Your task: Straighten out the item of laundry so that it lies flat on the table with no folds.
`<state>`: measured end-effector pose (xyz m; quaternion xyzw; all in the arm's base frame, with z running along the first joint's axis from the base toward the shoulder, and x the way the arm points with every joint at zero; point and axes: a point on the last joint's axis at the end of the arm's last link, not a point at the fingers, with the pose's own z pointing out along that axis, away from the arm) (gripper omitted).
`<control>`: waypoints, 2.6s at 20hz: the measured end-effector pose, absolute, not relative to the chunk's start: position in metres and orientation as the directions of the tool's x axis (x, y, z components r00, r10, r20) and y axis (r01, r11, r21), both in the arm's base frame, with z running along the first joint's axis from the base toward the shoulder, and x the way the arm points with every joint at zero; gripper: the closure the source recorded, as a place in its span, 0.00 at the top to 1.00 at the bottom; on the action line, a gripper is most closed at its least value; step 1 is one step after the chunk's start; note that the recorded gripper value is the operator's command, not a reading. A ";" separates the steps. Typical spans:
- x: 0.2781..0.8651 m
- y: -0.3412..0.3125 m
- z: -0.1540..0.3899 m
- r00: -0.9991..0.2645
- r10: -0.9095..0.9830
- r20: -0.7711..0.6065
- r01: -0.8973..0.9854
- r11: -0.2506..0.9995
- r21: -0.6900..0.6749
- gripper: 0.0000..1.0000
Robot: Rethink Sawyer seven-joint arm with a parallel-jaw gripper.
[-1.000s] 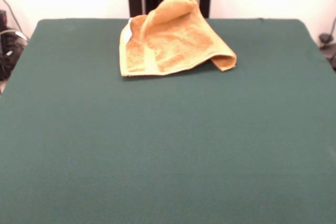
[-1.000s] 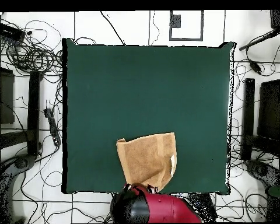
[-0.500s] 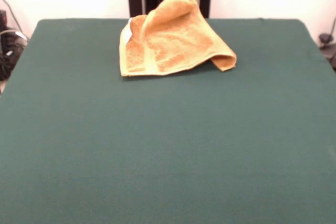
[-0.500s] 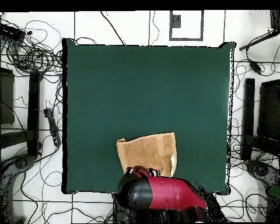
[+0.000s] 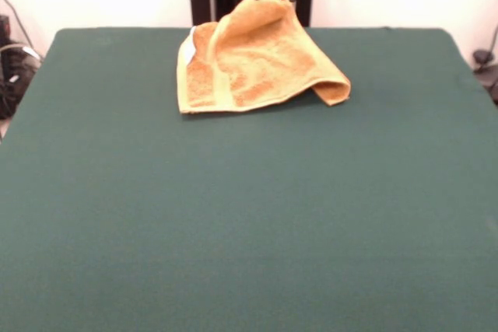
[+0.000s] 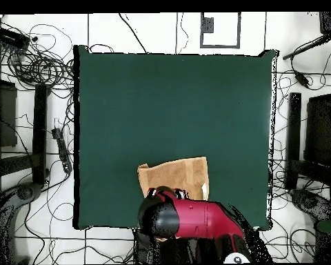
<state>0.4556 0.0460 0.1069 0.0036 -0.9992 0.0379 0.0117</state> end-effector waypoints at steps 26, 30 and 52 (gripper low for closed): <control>0.449 0.047 0.022 -0.993 -0.109 0.037 -0.110 0.993 -0.046 1.00; 0.442 0.049 0.001 -0.991 -0.132 0.030 -0.133 0.991 -0.033 1.00; 0.441 0.046 -0.006 -0.989 -0.147 0.004 -0.147 0.989 -0.030 1.00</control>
